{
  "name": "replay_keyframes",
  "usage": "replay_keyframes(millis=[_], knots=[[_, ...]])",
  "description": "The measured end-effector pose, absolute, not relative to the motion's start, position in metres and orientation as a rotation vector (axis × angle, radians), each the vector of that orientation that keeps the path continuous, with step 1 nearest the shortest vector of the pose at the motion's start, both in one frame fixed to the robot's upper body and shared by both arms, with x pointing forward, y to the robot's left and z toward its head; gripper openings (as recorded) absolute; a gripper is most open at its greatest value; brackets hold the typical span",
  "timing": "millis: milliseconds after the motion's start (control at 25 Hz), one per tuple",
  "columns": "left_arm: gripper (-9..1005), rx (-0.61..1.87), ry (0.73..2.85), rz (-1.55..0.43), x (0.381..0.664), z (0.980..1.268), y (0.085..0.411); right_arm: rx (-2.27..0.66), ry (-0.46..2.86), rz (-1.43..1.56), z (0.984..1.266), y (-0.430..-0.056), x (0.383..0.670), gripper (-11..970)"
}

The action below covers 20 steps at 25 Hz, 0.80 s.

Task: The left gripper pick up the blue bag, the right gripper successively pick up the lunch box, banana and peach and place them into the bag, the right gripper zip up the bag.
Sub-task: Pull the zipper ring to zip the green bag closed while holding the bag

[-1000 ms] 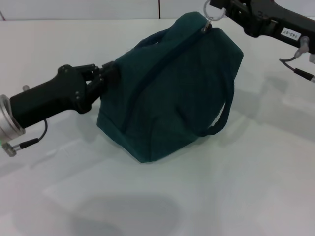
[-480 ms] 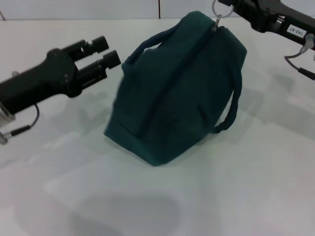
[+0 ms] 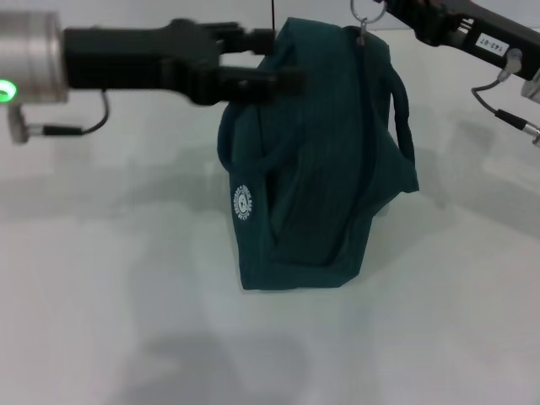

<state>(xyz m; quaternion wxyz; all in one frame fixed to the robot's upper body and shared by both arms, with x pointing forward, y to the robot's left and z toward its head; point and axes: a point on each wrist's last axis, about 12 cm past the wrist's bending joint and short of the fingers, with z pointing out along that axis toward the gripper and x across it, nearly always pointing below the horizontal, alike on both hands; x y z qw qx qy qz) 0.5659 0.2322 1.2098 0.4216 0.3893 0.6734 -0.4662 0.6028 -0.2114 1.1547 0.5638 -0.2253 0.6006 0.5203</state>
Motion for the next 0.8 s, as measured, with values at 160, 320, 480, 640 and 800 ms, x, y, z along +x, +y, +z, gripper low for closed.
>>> replay_keyframes(millis=[160, 320, 480, 640, 800], knots=[[847, 1.027, 1.737, -1.193, 0.567, 1.233, 0.205, -0.54, 1.408, 1.232, 1.155, -0.207, 0.603, 57], [848, 0.931, 1.918, -1.188, 0.569, 1.242, 0.184, -0.542, 1.407, 1.233, 1.155, -0.205, 0.603, 58], [843, 0.856, 2.101, -1.098, 0.568, 1.241, 0.163, -0.543, 1.408, 1.231, 1.156, -0.205, 0.604, 58], [843, 0.841, 2.179, -1.035, 0.569, 1.237, 0.155, -0.552, 1.403, 1.237, 1.157, -0.203, 0.604, 59], [842, 0.82, 2.224, -0.978, 0.571, 1.233, 0.15, -0.558, 1.397, 1.247, 1.157, -0.201, 0.603, 59]])
